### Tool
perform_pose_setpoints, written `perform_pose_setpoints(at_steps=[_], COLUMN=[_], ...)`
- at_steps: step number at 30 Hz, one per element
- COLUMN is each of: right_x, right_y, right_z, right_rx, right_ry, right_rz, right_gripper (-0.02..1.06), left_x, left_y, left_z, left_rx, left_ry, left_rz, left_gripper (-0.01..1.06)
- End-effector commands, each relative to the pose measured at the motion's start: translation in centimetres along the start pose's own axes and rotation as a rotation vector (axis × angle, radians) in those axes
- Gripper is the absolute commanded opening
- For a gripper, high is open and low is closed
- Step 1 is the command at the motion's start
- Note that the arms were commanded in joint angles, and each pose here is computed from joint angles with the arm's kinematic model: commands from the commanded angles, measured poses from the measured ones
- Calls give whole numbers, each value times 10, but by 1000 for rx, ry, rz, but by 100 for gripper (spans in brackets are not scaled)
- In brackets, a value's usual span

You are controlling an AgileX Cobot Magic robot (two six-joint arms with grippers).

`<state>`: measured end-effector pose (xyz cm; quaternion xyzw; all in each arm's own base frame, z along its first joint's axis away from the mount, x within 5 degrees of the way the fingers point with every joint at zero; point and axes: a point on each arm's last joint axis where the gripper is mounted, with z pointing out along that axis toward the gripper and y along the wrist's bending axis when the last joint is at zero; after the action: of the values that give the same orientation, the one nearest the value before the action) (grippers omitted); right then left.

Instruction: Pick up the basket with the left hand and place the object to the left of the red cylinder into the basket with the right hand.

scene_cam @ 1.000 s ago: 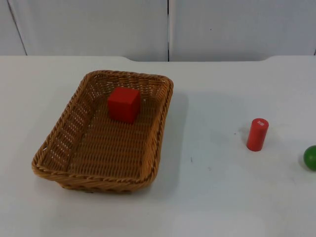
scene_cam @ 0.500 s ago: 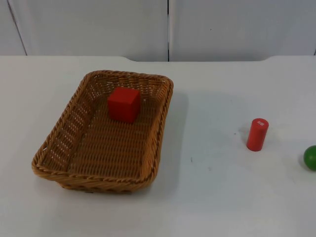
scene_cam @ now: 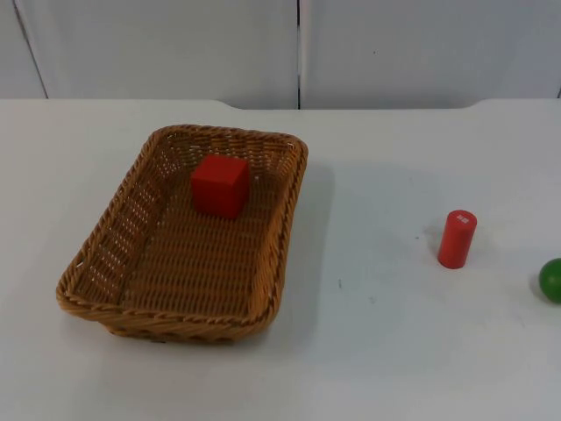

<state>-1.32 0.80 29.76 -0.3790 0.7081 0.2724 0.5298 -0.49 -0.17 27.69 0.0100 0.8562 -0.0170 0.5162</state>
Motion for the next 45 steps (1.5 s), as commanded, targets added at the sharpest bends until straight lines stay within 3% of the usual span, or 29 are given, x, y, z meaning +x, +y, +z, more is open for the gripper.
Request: perform_pose_setpoints(at_steps=[1,6,11,15,21,29,42,45], right_x=[1,1,2,2,12,19,19,19], right_y=[-3,-6,-15,-15,-16,-16,-16,-16], right_z=[0,0,-1,-1,-5,-1,-1,-1], right_rx=[33,75,168,173,187,185,185,185], right_ry=[-1,2,8,13,147,188,188,188], right_rz=[8,-19,-17,-21,26,68,68,68], right_gripper=[105,105,105,105,105,105,105,105], left_x=[2,2,2,2,2,2,2,2], left_y=[1,1,1,1,1,1,1,1], left_z=[1,1,1,1,1,1,1,1], left_rx=[0,0,0,0,0,0,0,-2], left_ry=[6,6,6,6,6,6,6,6], left_rz=[0,0,0,0,0,0,1,1], left_gripper=[96,96,96,96,96,96,96,105])
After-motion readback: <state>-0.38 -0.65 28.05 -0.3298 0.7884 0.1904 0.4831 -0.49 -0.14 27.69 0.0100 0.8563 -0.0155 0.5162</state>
